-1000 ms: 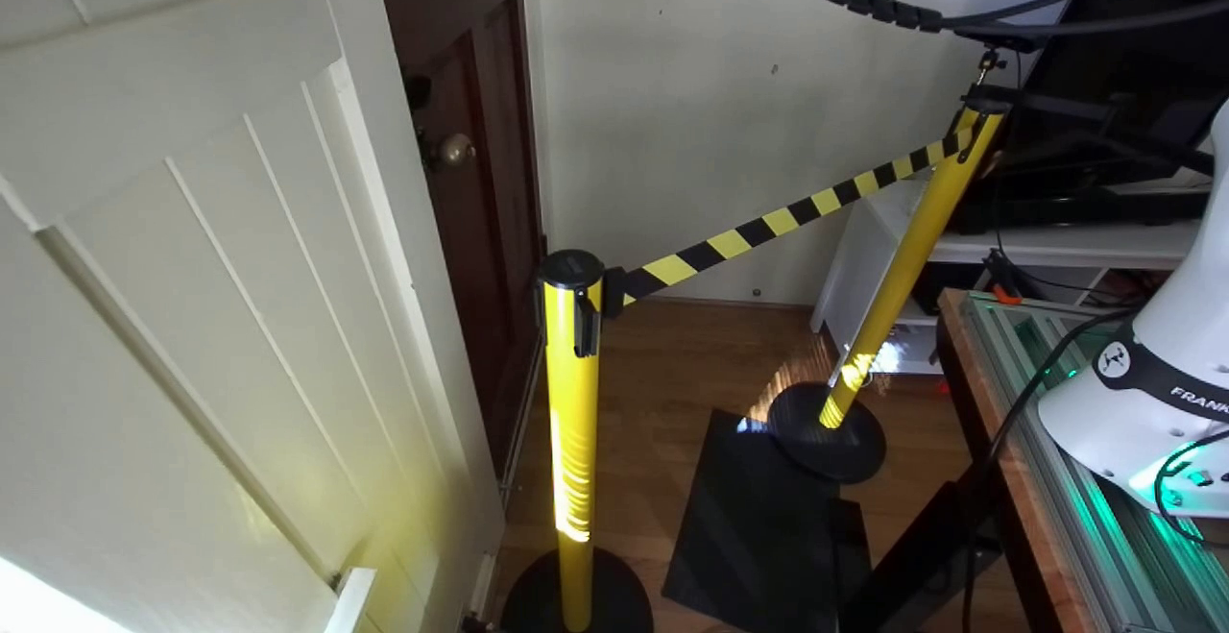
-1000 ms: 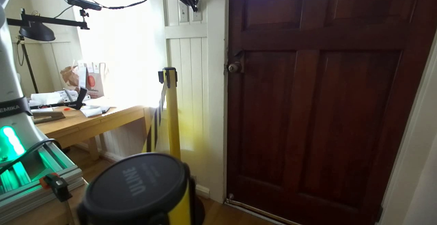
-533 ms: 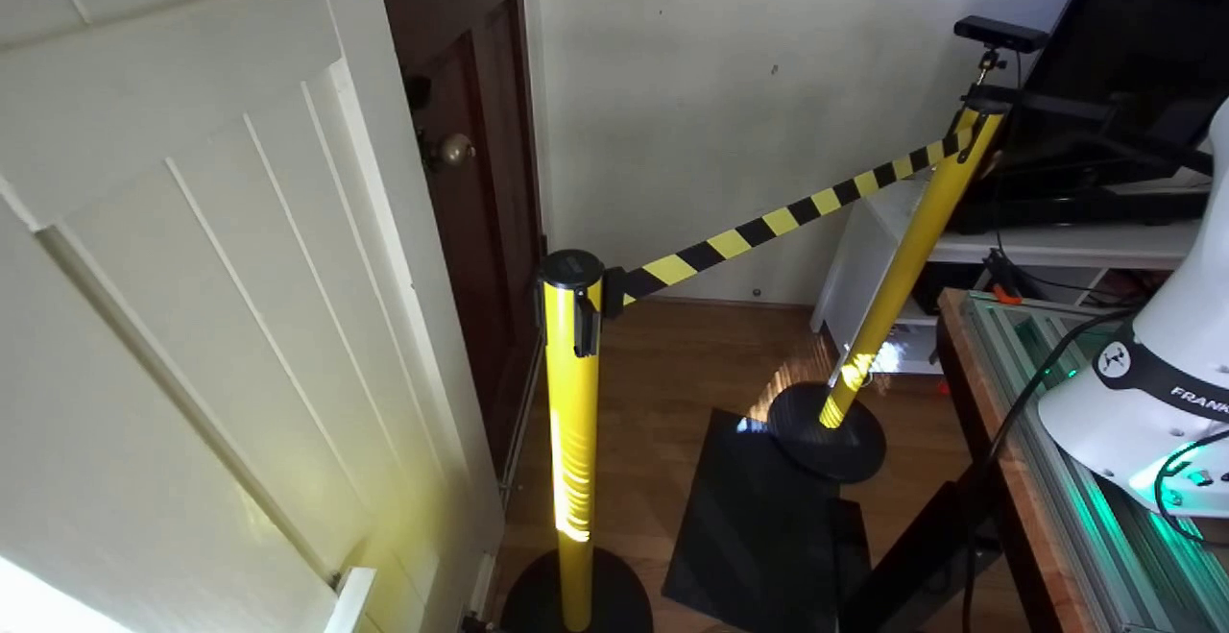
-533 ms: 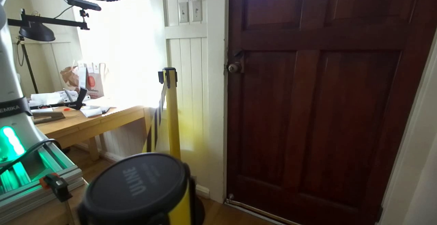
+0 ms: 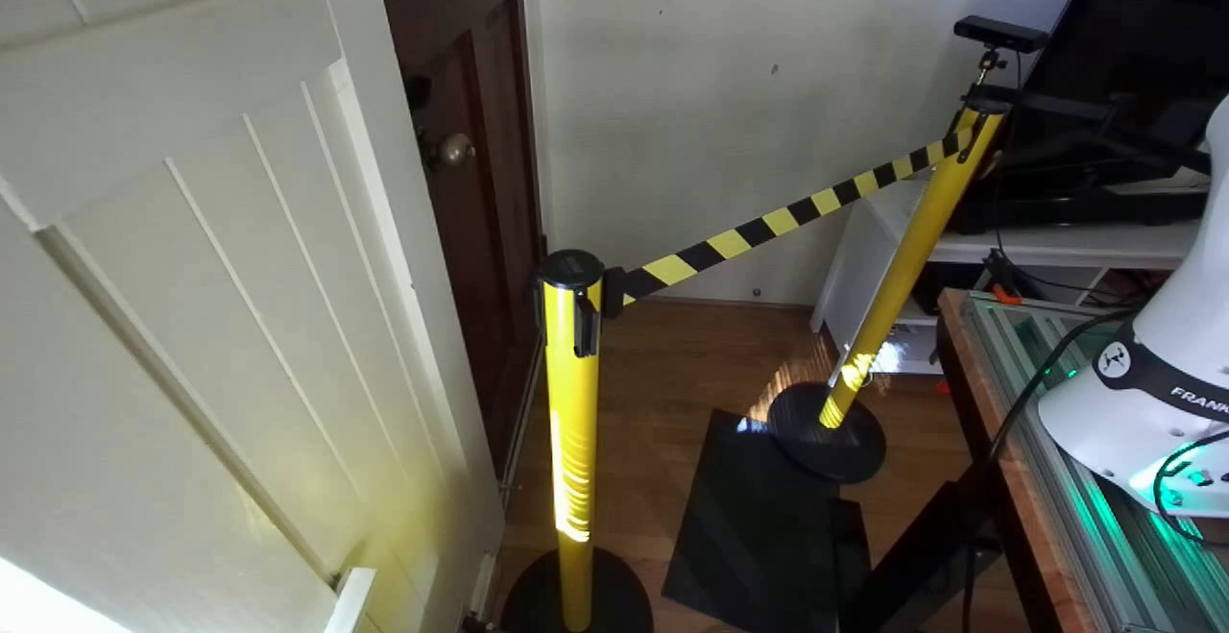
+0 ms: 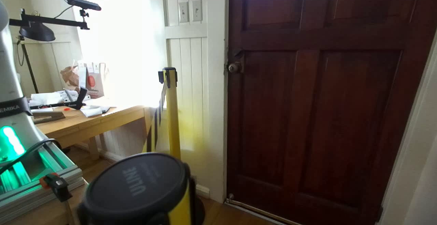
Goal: Flip up the light switch
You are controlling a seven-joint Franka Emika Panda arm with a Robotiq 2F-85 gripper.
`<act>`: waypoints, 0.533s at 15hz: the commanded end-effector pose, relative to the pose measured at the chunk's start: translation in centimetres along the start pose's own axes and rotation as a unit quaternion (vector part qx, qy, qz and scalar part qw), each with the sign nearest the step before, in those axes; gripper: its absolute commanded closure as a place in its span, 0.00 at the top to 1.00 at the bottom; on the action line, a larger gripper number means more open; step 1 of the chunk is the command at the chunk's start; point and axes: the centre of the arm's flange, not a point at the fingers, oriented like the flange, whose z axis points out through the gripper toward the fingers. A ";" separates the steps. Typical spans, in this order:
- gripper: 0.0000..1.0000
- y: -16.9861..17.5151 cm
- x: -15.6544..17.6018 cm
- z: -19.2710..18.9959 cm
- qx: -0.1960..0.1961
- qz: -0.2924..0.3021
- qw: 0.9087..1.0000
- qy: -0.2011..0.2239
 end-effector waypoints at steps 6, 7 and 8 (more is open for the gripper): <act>1.00 -4.8 1.3 6.1 0.020 -0.005 1.000 0.001; 1.00 -5.3 1.5 6.7 0.020 -0.001 1.000 0.007; 0.96 -5.9 1.8 7.2 0.023 0.002 1.000 0.010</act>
